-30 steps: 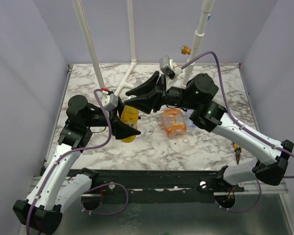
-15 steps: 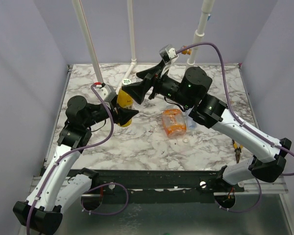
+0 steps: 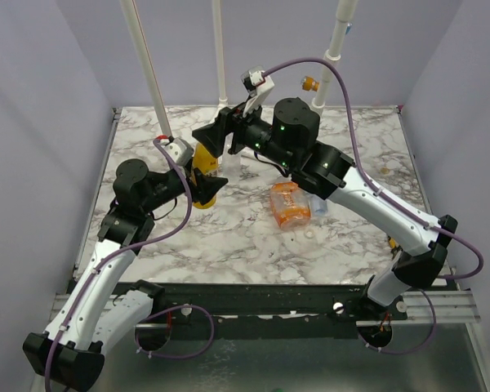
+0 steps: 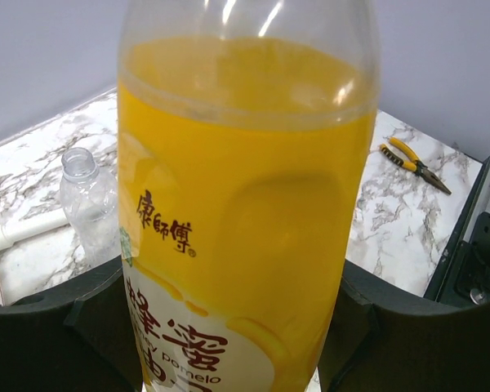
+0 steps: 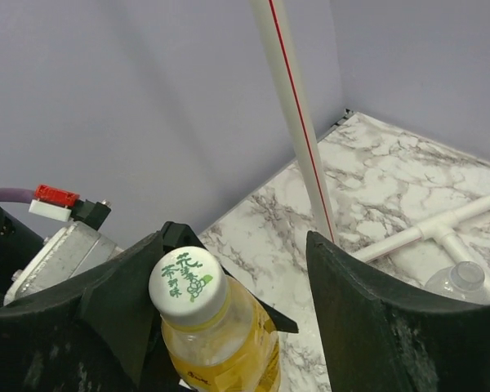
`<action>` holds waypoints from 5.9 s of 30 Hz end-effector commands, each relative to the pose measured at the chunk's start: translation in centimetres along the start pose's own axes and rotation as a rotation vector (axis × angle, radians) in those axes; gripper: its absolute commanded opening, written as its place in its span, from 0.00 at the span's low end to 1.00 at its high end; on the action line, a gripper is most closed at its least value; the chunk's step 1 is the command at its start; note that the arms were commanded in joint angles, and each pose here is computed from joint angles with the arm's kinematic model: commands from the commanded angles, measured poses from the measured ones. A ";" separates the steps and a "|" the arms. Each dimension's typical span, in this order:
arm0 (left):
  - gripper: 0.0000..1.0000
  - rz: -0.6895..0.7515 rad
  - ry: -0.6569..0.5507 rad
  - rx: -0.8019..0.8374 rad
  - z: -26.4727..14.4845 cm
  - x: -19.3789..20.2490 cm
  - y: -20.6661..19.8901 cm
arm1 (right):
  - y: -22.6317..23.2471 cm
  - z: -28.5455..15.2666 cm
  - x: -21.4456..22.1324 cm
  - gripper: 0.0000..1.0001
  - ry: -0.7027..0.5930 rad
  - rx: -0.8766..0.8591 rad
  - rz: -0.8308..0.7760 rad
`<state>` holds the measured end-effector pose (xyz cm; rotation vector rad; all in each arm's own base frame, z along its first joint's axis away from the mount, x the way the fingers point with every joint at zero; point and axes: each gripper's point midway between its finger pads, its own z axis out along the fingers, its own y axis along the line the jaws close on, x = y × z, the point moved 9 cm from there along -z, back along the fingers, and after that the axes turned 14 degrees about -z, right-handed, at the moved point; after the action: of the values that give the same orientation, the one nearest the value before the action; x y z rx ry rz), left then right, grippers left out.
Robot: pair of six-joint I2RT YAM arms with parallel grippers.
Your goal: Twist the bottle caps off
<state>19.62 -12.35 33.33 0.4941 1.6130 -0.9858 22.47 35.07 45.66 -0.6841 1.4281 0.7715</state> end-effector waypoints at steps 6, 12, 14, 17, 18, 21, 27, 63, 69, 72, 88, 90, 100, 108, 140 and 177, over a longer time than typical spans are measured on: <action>0.00 0.003 0.011 -0.023 0.1 0.6 0.6 | 0.0 -0.7 -0.1 0.40 -0.011 0.014 -0.006; 0.00 -0.007 0.020 -0.015 0.1 0.8 0.5 | 0.2 -0.8 0.3 0.14 -0.005 -0.009 -0.010; 0.00 -0.012 0.023 -0.006 0.2 0.8 0.4 | 0.2 -0.9 0.3 0.10 -0.010 -0.020 -0.012; 0.00 -0.026 0.030 0.030 0.1 0.8 0.0 | 0.4 -1.2 0.2 0.03 -0.028 -0.048 -0.029; 0.00 -0.034 0.034 0.050 0.1 0.7 -0.2 | 0.6 -1.4 0.1 0.01 -0.037 -0.076 -0.037; 0.00 -0.057 0.064 0.165 -0.2 0.6 -1.5 | 1.1 -2.4 -0.3 0.01 -0.075 -0.163 -0.074; 0.00 -0.146 0.155 0.453 -1.3 -0.1 -4.7 | 3.2 -5.9 -1.4 0.01 -0.231 -0.516 -0.147; 0.00 0.188 -0.003 0.040 -1.0 0.6 -0.1 | -0.4 -2.4 -1.1 0.87 0.018 -0.065 0.005; 0.00 0.195 -0.007 -0.057 -0.7 0.7 1.1 | 0.2 -0.9 -0.3 0.83 0.043 -0.096 0.036; 0.00 0.186 -0.005 -0.067 -0.7 0.9 1.3 | 0.3 -0.7 -0.2 0.80 0.039 -0.100 0.037; 0.00 0.116 0.019 -0.097 0.0 1.3 1.9 | 0.1 -1.0 1.5 0.39 0.067 -0.089 0.027; 0.00 0.113 0.023 -0.075 -0.1 1.4 1.7 | 0.0 -1.1 1.6 0.39 0.065 -0.085 0.025; 0.00 0.134 0.028 -0.012 -0.4 1.7 1.0 | 0.2 -2.8 3.1 0.28 0.088 -0.117 0.032; 0.99 0.097 0.041 0.001 -0.6 1.9 0.6 | -0.7 -4.0 5.1 0.03 0.127 -0.035 0.003; 0.99 0.032 0.096 -0.166 -2.2 2.9 1.2 | -15.8 0.7 15.7 0.01 0.215 0.458 -0.292; 0.99 0.028 0.114 -0.159 -2.0 3.2 1.3 | -17.5 1.6 17.3 0.66 0.235 0.478 -0.211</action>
<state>18.55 -10.70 29.36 0.4799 1.7746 -0.8191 37.39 27.33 25.45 -0.5686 1.6771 0.1707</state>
